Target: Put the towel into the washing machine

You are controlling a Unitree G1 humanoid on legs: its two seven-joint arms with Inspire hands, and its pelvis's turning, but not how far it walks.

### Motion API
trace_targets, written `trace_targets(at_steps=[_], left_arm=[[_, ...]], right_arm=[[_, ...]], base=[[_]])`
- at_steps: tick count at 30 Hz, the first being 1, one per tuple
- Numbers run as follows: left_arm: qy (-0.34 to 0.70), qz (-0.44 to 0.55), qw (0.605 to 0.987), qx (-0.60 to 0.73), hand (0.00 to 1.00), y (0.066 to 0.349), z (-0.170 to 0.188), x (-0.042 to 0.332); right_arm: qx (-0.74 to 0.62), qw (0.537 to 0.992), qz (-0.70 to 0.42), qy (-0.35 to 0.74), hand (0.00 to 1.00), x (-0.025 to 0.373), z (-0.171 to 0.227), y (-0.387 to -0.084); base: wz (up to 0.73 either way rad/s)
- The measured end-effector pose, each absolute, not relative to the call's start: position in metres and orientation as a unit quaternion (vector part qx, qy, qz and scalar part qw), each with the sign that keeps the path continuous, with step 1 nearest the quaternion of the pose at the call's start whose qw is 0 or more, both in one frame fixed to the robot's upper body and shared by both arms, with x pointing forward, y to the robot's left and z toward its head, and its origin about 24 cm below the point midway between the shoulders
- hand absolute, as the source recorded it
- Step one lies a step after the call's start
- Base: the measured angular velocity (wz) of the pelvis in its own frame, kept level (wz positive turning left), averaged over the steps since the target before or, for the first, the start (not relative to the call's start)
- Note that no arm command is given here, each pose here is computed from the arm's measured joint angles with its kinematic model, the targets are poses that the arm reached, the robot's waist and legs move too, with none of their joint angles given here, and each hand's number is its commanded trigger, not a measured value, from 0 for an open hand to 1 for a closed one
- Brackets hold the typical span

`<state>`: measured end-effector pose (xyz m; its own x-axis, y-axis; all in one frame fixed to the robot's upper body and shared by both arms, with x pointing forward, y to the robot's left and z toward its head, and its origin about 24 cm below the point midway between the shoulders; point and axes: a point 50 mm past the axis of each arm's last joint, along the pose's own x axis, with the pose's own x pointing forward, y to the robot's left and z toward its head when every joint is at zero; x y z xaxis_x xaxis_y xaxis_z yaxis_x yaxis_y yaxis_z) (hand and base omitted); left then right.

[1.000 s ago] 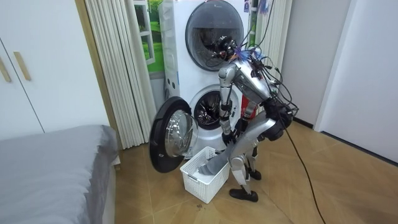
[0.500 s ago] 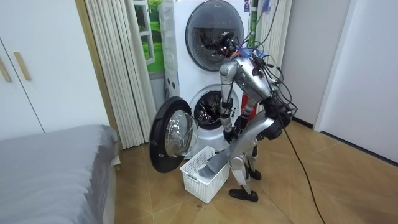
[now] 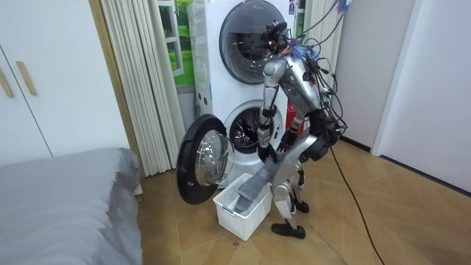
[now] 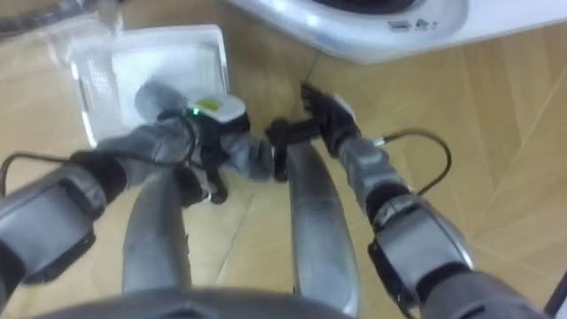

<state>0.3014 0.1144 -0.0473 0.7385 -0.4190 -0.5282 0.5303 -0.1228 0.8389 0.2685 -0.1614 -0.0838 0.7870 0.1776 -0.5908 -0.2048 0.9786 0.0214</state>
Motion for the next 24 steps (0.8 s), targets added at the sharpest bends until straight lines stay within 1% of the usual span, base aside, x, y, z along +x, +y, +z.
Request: trace_targets(at_steps=[1, 6, 11, 13, 14, 16, 17, 19, 20, 21, 22, 24], left_arm=[[0.031, -0.347, 0.67, 0.655, 1.0, 0.114, -0.044, 0.303], [-0.009, -0.304, 0.71, 0.635, 1.0, 0.109, -0.036, 0.306], [-0.036, -0.279, 0.747, 0.603, 1.0, 0.102, -0.03, 0.303], [-0.034, -0.261, 0.784, 0.562, 1.0, 0.098, -0.025, 0.304], [-0.032, -0.256, 0.794, 0.55, 1.0, 0.097, -0.025, 0.304], [-0.015, -0.234, 0.838, 0.492, 1.0, 0.094, -0.022, 0.304], [-0.006, -0.229, 0.851, 0.473, 1.0, 0.094, -0.023, 0.304], [0.033, -0.213, 0.903, 0.372, 1.0, 0.093, -0.022, 0.302], [0.056, -0.214, 0.923, 0.315, 1.0, 0.091, -0.023, 0.301], [0.068, -0.216, 0.93, 0.288, 1.0, 0.091, -0.023, 0.301], [0.094, -0.22, 0.944, 0.228, 1.0, 0.09, -0.026, 0.298], [0.132, -0.223, 0.957, 0.128, 1.0, 0.09, -0.032, 0.293]], right_arm=[[-0.026, 0.944, 0.093, 0.315, 0.0, 0.266, -0.086, -0.168], [-0.038, 0.943, 0.075, 0.322, 0.0, 0.263, -0.087, -0.179], [-0.038, 0.941, 0.067, 0.329, 0.0, 0.257, -0.091, -0.184], [-0.037, 0.94, 0.069, 0.331, 0.0, 0.257, -0.091, -0.183], [-0.037, 0.94, 0.069, 0.331, 0.0, 0.257, -0.091, -0.183], [-0.036, 0.94, 0.069, 0.332, 0.0, 0.256, -0.092, -0.183], [-0.035, 0.94, 0.069, 0.332, 0.0, 0.255, -0.092, -0.183], [-0.043, 0.94, 0.081, 0.328, 0.0, 0.256, -0.091, -0.179], [-0.045, 0.939, 0.082, 0.33, 0.0, 0.256, -0.092, -0.179], [-0.043, 0.939, 0.082, 0.331, 0.0, 0.255, -0.092, -0.178], [-0.043, 0.937, 0.085, 0.335, 0.0, 0.254, -0.094, -0.176], [-0.05, 0.935, 0.094, 0.339, 0.0, 0.251, -0.096, -0.172]], base=[[0.06], [0.03], [0.09], [0.07], [0.1], [0.12], [0.06], [0.1], [0.12], [0.08], [0.0], [0.0]])
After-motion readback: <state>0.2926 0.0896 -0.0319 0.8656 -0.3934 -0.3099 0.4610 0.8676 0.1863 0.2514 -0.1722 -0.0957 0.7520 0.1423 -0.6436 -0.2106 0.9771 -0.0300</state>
